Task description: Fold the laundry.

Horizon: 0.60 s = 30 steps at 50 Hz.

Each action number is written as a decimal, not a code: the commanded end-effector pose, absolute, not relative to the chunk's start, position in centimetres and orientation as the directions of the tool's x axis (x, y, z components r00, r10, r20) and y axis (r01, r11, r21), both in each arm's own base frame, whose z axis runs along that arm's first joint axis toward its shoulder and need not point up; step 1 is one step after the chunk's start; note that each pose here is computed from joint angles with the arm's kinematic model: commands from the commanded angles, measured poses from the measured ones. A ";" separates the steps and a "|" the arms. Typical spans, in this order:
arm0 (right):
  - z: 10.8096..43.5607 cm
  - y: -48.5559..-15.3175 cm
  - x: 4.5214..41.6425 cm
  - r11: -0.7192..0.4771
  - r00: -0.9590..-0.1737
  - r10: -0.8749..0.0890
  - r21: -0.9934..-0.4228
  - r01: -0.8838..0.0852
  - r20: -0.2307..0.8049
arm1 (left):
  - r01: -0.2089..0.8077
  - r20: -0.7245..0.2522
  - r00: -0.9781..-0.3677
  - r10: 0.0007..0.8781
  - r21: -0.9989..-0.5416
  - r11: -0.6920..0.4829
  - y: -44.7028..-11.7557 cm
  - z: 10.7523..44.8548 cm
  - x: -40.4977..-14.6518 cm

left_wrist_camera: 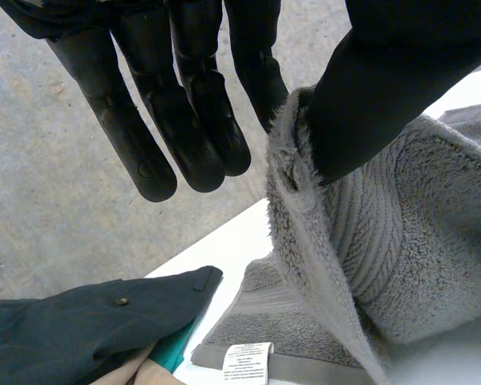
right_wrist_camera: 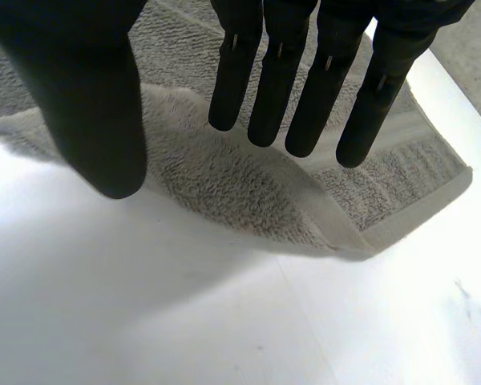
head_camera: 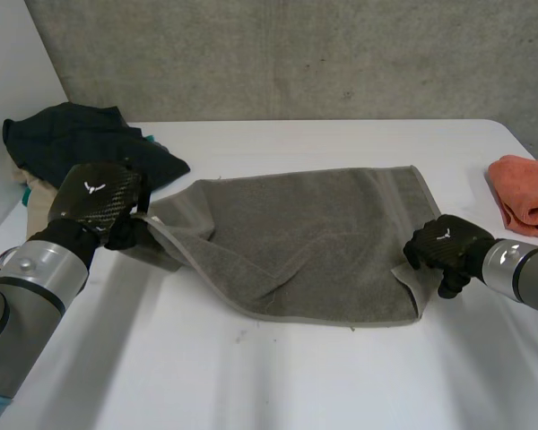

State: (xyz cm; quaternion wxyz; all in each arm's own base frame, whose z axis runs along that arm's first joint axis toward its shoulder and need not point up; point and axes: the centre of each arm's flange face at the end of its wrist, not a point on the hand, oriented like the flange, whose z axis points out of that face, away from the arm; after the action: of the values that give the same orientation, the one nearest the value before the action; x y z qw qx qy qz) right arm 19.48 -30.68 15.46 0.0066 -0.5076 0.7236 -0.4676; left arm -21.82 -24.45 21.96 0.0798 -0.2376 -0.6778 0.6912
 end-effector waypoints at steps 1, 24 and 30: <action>15.3 -29.7 19.4 -0.023 -0.407 -0.756 -0.643 -0.766 0.512 | 0.211 -0.221 -0.874 0.433 -0.975 -0.070 -24.4 22.0 -21.8; 13.5 -30.9 20.4 -0.162 -0.336 -0.735 -0.634 -0.757 0.589 | 0.209 -0.215 -0.876 0.432 -0.976 -0.064 -24.4 21.9 -21.8; 13.5 -31.1 20.0 -0.151 -0.351 -0.726 -0.635 -0.757 0.592 | 0.211 -0.217 -0.876 0.430 -0.976 -0.062 -24.4 22.0 -21.7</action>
State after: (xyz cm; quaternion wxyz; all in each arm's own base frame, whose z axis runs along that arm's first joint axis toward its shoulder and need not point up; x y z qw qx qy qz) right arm 20.29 -31.03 13.65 -0.0132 -0.5742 0.6474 -0.5011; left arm -21.79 -24.42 21.89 0.0810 -0.2358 -0.6798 0.6898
